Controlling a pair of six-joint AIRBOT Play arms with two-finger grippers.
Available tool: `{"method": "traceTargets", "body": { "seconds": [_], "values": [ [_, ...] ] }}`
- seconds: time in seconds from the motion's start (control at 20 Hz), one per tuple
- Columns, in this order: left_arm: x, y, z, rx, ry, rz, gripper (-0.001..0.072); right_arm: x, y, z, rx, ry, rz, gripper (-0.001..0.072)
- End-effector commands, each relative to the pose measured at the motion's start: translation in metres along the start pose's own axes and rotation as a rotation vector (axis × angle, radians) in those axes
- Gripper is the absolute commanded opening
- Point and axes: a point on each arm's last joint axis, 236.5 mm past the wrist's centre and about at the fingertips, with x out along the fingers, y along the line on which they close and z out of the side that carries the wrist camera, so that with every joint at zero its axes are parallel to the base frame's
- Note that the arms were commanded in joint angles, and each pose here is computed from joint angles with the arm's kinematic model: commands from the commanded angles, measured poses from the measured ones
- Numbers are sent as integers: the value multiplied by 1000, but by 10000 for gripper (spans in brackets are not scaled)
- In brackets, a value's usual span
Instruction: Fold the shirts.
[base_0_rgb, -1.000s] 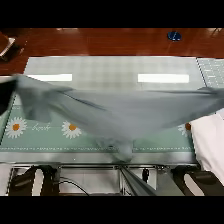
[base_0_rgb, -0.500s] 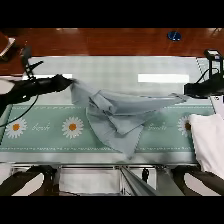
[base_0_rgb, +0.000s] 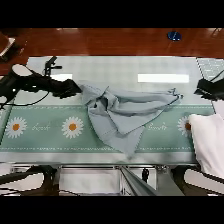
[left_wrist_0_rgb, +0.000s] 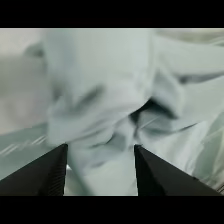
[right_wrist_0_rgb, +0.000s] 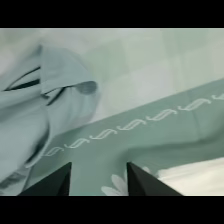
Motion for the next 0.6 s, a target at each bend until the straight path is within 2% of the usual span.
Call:
{"method": "traceTargets", "body": {
  "seconds": [0.0,0.1,0.3,0.55],
  "values": [
    [-42,48,-29,-103,20,130,508,-3,-36,-29,109,66,13,402],
    [-39,44,-50,-166,-48,91,508,17,-22,-65,131,117,76,402],
    [14,-1,-125,-228,21,-126,508,55,34,-135,105,209,258,402],
    [65,-17,-159,-210,92,-109,507,63,66,-165,-6,280,277,402]
  ]
}}
